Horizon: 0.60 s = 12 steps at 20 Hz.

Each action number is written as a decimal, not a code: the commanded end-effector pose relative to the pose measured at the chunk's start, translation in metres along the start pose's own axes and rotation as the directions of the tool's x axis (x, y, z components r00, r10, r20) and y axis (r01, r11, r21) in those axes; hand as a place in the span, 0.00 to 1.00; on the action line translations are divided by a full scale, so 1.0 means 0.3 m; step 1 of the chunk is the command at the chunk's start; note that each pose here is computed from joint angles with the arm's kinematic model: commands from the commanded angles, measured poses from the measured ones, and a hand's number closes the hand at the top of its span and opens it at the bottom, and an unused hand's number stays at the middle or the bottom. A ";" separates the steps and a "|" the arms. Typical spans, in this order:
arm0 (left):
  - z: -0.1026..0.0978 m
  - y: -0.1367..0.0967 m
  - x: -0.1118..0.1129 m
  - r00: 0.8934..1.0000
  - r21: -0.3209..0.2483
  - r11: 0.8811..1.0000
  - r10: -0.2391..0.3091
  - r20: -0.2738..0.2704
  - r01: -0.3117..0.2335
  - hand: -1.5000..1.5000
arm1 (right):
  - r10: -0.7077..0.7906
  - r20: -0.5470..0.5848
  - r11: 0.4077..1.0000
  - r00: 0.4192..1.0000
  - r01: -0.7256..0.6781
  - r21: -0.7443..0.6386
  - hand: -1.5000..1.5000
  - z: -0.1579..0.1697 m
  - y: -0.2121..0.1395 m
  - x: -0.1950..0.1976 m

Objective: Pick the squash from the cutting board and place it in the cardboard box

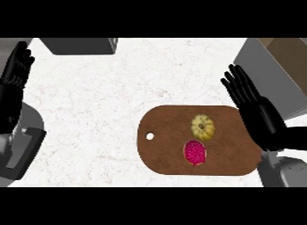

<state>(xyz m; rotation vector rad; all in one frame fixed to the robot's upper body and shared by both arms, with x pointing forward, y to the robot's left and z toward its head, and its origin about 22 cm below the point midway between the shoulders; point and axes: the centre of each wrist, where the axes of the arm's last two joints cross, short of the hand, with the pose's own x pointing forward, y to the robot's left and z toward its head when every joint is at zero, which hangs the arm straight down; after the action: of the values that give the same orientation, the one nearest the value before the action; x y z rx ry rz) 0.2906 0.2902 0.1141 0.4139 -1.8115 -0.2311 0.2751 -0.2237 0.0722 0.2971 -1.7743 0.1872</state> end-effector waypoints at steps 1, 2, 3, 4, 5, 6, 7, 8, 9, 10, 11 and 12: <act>-0.008 -0.009 0.035 0.999 -0.059 0.998 -0.028 0.028 0.030 0.50 | 0.125 0.073 0.992 0.989 -0.127 0.022 0.00 -0.027 0.060 0.080; 0.003 -0.002 0.000 1.000 -0.104 0.994 -0.018 0.016 0.019 0.50 | 0.240 0.132 0.970 0.962 -0.244 0.013 0.00 -0.078 0.067 0.167; 0.027 -0.036 -0.033 1.000 -0.142 0.990 -0.011 0.024 0.015 0.50 | 0.358 0.181 0.929 0.916 -0.370 0.031 0.00 -0.084 0.044 0.229; 0.034 -0.065 -0.006 1.000 -0.186 0.982 -0.012 0.025 0.017 0.50 | 0.465 0.227 0.877 0.856 -0.480 0.013 0.00 -0.115 0.027 0.335; 0.041 -0.081 -0.029 0.999 -0.228 0.973 -0.020 0.027 0.026 0.50 | 0.559 0.270 0.813 0.784 -0.582 0.004 0.00 -0.117 0.019 0.400; 0.042 -0.086 -0.016 0.999 -0.269 0.963 -0.024 0.043 0.035 0.50 | 0.643 0.324 0.739 0.694 -0.674 -0.022 0.00 -0.138 0.036 0.472; 0.048 -0.094 -0.030 1.000 -0.264 0.965 -0.004 -0.008 0.002 0.50 | 0.836 0.171 0.522 0.522 -0.851 0.046 0.00 -0.120 -0.060 0.441; 0.065 -0.100 -0.047 1.000 -0.296 0.955 -0.005 -0.019 -0.001 0.50 | 0.871 0.140 0.475 0.471 -0.880 0.008 0.00 -0.119 -0.063 0.463; 0.081 -0.119 -0.070 1.000 -0.319 0.947 0.021 -0.016 -0.025 0.50 | 0.886 0.148 0.442 0.439 -0.897 0.014 0.00 -0.135 -0.029 0.476; 0.080 -0.115 -0.081 0.999 -0.330 0.943 0.041 0.010 -0.035 0.50 | 0.894 0.172 0.414 0.414 -0.910 0.034 0.00 -0.115 -0.029 0.465; 0.075 -0.117 -0.072 0.999 -0.338 0.940 0.050 -0.005 -0.049 0.50 | 0.899 0.178 0.399 0.400 -0.916 0.043 0.00 -0.120 0.018 0.500; 0.054 -0.115 -0.094 0.999 -0.353 0.934 0.055 0.000 -0.051 0.50 | 0.907 0.227 0.352 0.356 -0.934 0.060 0.00 -0.124 0.027 0.481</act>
<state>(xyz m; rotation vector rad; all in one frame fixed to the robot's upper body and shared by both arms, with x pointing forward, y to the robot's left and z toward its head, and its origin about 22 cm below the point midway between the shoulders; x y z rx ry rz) 0.2831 0.2693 0.0826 0.1861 -1.7529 -0.4776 0.2835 -0.2278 0.2059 -0.4931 -1.9245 1.0056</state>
